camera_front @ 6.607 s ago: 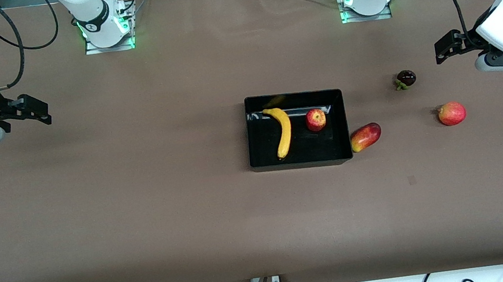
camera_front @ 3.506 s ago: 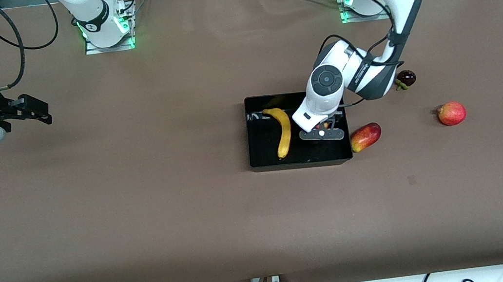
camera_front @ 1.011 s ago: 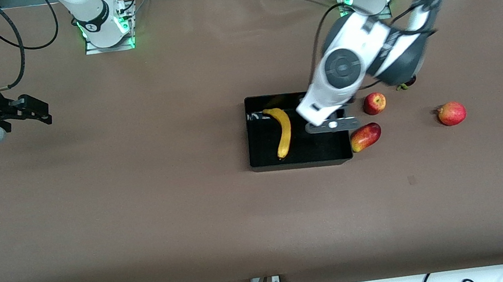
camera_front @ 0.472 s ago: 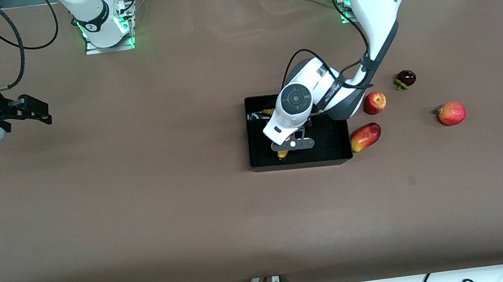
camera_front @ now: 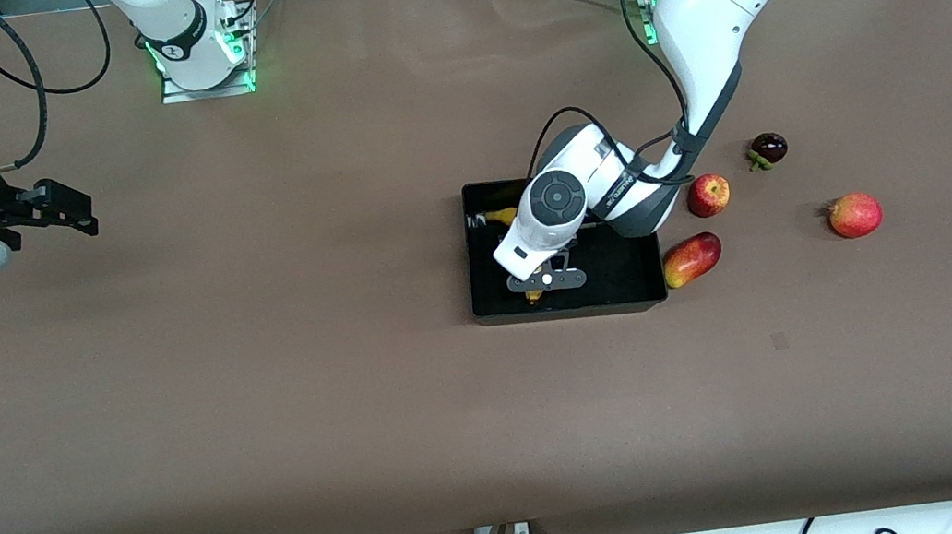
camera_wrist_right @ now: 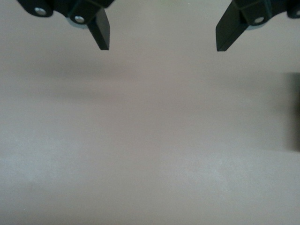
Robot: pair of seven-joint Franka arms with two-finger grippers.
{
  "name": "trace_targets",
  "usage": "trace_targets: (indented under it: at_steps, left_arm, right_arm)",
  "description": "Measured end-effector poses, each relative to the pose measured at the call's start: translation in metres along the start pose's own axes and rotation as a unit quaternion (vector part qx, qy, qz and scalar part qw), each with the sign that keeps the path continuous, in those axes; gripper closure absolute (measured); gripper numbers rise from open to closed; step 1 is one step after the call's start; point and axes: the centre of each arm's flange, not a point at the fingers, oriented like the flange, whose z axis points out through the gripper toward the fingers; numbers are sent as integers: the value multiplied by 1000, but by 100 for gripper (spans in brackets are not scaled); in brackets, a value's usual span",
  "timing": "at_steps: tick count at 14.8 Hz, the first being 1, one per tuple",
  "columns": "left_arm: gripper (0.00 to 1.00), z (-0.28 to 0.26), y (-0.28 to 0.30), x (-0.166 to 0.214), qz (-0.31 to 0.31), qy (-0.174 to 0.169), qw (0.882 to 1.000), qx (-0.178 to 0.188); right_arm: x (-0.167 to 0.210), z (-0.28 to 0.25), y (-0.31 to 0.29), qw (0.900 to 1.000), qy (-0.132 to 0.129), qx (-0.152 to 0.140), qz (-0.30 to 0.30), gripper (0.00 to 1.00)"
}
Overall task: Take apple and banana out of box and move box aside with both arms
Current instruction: 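Reach into the box and grasp the yellow banana with the left gripper, then lift the banana out with the left gripper while the right gripper reaches the box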
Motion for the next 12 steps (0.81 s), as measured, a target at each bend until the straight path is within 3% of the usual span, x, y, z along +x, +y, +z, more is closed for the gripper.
trace_targets:
  at_steps: [4, 10, 12]
  left_arm:
    - [66, -27, -8, 13, -11, 5, 1000, 7]
    - [66, -180, -59, 25, -67, 0, 997, 46]
    - [66, -221, -94, 29, -65, -12, 996, 62]
  right_arm:
    - [0, 0, 0, 1000, 0, 0, 0, 0]
    - [4, 7, -25, 1000, 1, 0, -22, 0]
    - [20, 50, -45, 999, -33, 0, -39, 0]
